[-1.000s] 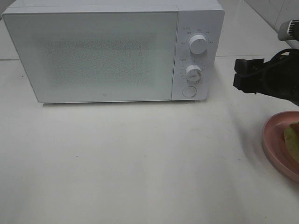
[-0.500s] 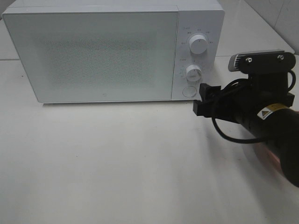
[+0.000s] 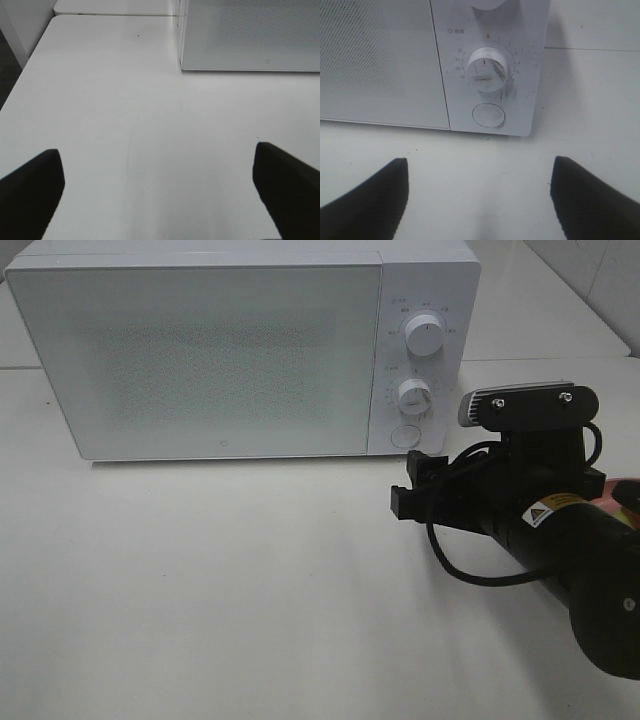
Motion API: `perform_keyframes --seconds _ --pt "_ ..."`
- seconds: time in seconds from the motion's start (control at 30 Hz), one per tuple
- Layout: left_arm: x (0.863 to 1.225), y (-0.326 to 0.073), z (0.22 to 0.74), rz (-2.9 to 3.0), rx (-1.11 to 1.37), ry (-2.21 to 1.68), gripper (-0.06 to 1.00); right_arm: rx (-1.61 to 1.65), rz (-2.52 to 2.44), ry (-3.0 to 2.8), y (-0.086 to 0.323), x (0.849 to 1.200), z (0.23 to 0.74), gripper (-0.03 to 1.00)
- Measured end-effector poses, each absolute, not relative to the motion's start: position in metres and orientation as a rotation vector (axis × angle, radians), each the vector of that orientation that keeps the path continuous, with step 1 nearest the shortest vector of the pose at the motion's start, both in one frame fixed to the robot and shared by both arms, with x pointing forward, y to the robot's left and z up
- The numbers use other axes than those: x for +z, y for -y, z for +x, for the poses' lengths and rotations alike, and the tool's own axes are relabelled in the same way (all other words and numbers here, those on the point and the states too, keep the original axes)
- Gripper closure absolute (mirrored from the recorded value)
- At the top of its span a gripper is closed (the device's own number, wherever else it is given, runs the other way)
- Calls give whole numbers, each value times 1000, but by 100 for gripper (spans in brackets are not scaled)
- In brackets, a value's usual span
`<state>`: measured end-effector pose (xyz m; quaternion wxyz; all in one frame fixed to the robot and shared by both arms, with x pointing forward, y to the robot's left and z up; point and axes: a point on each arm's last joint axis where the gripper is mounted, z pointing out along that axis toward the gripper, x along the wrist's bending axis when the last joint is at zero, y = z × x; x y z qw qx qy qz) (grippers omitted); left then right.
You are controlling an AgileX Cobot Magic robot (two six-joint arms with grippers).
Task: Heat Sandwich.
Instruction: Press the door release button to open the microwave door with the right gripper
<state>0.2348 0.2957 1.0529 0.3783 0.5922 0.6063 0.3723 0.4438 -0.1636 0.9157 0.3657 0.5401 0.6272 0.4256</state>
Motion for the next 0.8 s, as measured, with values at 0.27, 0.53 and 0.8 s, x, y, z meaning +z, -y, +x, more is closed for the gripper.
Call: perform_keyframes --seconds 0.27,0.53,0.8 --pt "1053 -296 235 1513 951 -1550 -2 1191 1549 -1515 164 916 444 21" --pt "1053 -296 235 1513 951 -1550 -2 1454 1998 -1156 164 916 444 25" --pt "1053 -296 235 1513 951 -1550 -2 1652 2430 -677 163 914 443 38"
